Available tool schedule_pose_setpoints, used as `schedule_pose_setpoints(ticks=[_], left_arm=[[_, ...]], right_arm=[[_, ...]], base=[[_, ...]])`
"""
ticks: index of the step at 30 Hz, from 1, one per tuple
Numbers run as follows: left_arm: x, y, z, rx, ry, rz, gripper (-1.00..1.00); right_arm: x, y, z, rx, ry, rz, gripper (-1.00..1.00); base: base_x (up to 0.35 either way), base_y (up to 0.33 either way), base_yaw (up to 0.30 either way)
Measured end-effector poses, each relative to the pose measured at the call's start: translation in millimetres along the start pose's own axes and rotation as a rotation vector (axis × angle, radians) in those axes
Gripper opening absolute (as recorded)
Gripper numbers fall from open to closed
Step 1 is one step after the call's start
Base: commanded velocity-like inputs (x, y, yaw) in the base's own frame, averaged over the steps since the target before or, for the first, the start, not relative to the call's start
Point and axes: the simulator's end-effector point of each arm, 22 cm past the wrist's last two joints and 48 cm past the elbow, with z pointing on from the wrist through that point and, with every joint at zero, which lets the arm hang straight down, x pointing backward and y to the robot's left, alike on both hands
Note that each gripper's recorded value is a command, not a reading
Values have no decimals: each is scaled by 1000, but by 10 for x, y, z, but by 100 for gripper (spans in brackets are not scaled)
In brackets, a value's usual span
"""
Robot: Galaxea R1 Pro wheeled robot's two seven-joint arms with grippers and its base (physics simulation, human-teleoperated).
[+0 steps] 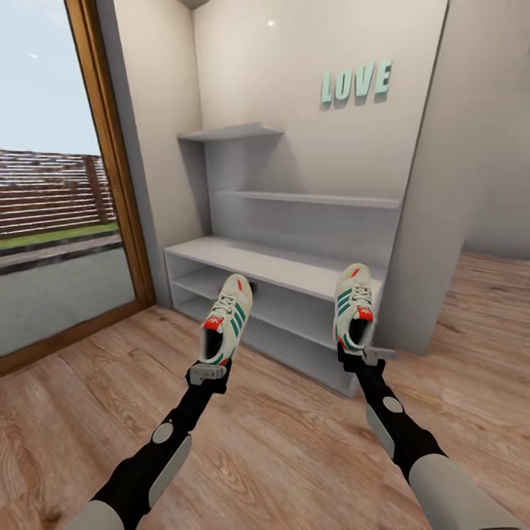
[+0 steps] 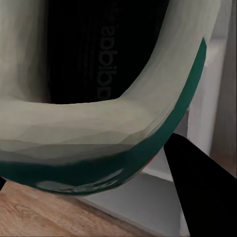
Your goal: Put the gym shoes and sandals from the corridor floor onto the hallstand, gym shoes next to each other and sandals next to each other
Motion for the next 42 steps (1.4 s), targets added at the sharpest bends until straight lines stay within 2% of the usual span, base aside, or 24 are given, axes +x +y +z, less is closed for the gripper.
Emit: schedule_pose_setpoints(ticks=[12, 28, 42], left_arm=[[-2, -1, 0, 0, 0, 0, -100], [1, -1, 0, 0, 0, 0, -100], [-1, -1, 1, 1, 0, 0, -100]], right_arm=[[-2, 0, 0, 0, 0, 0, -100], [1, 0, 1, 0, 0, 0, -100], [0, 0, 0, 0, 0, 0, -100]], base=[[135, 254, -300], [8, 31, -300], [0, 291, -300]])
